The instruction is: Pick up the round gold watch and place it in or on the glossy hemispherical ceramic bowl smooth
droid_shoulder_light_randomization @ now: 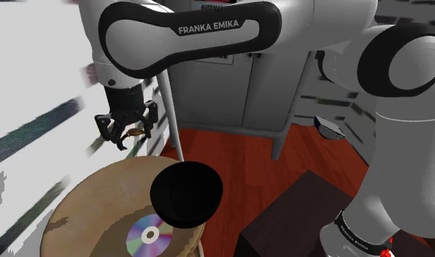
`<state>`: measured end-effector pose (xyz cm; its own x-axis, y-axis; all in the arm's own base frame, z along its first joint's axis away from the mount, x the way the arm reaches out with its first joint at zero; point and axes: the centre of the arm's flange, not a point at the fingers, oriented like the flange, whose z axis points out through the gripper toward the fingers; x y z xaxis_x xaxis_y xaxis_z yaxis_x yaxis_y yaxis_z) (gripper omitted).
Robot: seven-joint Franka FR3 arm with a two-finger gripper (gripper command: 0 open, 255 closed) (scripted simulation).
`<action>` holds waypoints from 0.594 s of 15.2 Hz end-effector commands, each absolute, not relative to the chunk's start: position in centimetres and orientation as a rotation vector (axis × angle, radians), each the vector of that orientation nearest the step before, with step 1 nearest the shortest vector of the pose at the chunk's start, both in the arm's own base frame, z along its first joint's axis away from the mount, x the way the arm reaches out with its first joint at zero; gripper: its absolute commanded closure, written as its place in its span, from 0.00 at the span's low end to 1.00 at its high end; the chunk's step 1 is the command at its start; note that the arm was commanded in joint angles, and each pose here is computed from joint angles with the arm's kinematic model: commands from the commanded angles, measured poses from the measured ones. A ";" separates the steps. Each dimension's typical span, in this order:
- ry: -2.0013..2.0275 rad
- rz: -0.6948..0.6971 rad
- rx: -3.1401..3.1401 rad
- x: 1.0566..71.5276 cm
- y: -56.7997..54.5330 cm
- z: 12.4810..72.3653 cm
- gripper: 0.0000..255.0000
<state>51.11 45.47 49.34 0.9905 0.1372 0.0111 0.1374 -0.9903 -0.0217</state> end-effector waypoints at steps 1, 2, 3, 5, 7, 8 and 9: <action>-0.215 -0.014 -3.112 51.1 45.5 50.5 1.00; -0.215 -0.014 -3.112 51.1 45.5 51.0 1.00; -0.215 -0.014 -3.112 51.1 45.5 51.1 1.00; -0.215 -0.014 -3.112 48.6 44.6 51.1 1.00; -0.215 -0.014 -3.112 46.1 43.7 51.0 1.00; -0.215 -0.014 -3.112 44.9 43.2 51.0 1.00; -0.215 -0.014 -3.112 43.6 42.7 51.0 1.00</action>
